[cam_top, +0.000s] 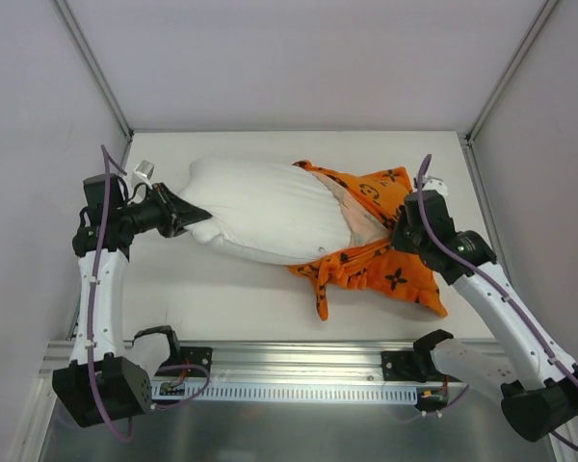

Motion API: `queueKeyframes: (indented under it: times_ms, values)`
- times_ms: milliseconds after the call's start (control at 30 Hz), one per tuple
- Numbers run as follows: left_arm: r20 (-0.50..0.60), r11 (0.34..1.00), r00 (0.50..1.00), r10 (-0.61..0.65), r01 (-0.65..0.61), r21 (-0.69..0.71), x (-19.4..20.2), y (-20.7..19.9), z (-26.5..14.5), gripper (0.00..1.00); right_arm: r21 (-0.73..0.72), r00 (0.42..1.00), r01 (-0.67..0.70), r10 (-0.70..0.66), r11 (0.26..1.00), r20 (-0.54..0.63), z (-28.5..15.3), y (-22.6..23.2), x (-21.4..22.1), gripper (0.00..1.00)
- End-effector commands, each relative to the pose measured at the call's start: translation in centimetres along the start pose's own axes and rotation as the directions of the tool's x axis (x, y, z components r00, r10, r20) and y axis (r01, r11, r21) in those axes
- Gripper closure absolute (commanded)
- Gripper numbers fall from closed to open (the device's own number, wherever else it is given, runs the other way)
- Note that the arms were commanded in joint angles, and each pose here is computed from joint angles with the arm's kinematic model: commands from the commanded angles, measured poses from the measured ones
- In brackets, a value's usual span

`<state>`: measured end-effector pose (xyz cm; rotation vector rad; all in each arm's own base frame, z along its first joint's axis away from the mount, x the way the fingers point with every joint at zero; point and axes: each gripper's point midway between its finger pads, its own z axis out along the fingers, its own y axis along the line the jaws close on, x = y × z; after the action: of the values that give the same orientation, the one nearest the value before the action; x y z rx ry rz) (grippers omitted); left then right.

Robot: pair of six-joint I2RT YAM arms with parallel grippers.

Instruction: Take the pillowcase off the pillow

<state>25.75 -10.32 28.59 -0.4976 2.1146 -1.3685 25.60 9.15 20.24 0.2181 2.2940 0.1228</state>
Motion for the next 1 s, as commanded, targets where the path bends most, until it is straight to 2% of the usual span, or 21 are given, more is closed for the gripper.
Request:
queueKeyframes:
  times_ms: [0,67,133,267,333,467,667,700,767,800,933,967]
  values:
    - [0.107,0.999,0.994,0.037,-0.036,-0.009,-2.4,-0.2,-0.5,1.0,0.107,0.996,0.077,-0.071,0.991,-0.055,-1.5,-4.3,1.8,0.99]
    - [0.124,0.999,0.991,0.042,-0.04,-0.015,-2.7,-0.4,-0.6,1.0,0.012,0.998,0.052,-0.052,0.999,-0.034,-1.7,-2.6,1.5,0.55]
    - [0.156,0.998,0.986,0.053,-0.049,-0.033,-3.0,-0.5,-0.9,1.0,-0.012,1.0,0.014,-0.014,1.0,-0.006,-2.5,-2.5,1.5,0.04]
    - [0.177,0.998,0.983,0.049,-0.041,-0.05,-3.2,-0.2,-1.1,1.0,0.027,0.995,-0.086,0.084,0.996,0.056,-3.7,-4.8,2.1,0.04]
    - [0.185,0.998,0.982,0.03,-0.02,-0.059,-3.4,0.3,-1.2,1.0,0.056,0.99,-0.139,0.137,0.989,0.03,-3.8,-6.3,3.8,0.04]
    - [0.208,0.997,0.978,0.017,-0.001,-0.075,-4.1,0.8,-1.4,1.0,0.048,0.975,-0.187,0.191,0.981,-0.109,-3.1,-6.7,8.4,0.04]
    - [0.271,0.993,0.962,0.02,0.013,-0.118,-6.5,0.9,-1.6,1.0,-0.124,0.949,-0.237,0.202,0.964,-0.241,-1.7,-4.0,13.3,0.04]
    - [0.284,0.99,0.959,0.01,0.03,-0.139,-7.2,1.4,-1.4,1.0,-0.237,0.95,-0.252,0.193,0.938,-0.244,-1.8,-1.9,12.8,0.04]
    - [0.304,0.989,0.952,0.018,0.029,-0.147,-8.3,1.1,-1.6,1.0,-0.35,0.946,-0.264,0.172,0.899,-0.274,-1.6,0.0,13.4,0.04]
    - [0.312,0.986,0.95,0.008,0.044,-0.16,-8.8,1.5,-1.4,1.0,-0.376,0.954,-0.259,0.175,0.89,-0.242,-1.2,0.5,12.7,0.04]
    - [0.341,0.985,0.94,0.01,0.049,-0.165,-10.4,1.0,-1.7,1.0,-0.296,0.959,-0.206,0.133,0.933,-0.249,0.9,-1.0,13.8,0.01]
    - [0.342,0.985,0.94,0.006,0.054,-0.165,-10.6,0.9,-1.7,1.0,-0.303,0.959,-0.201,0.124,0.932,-0.254,1.3,-0.8,13.9,0.05]
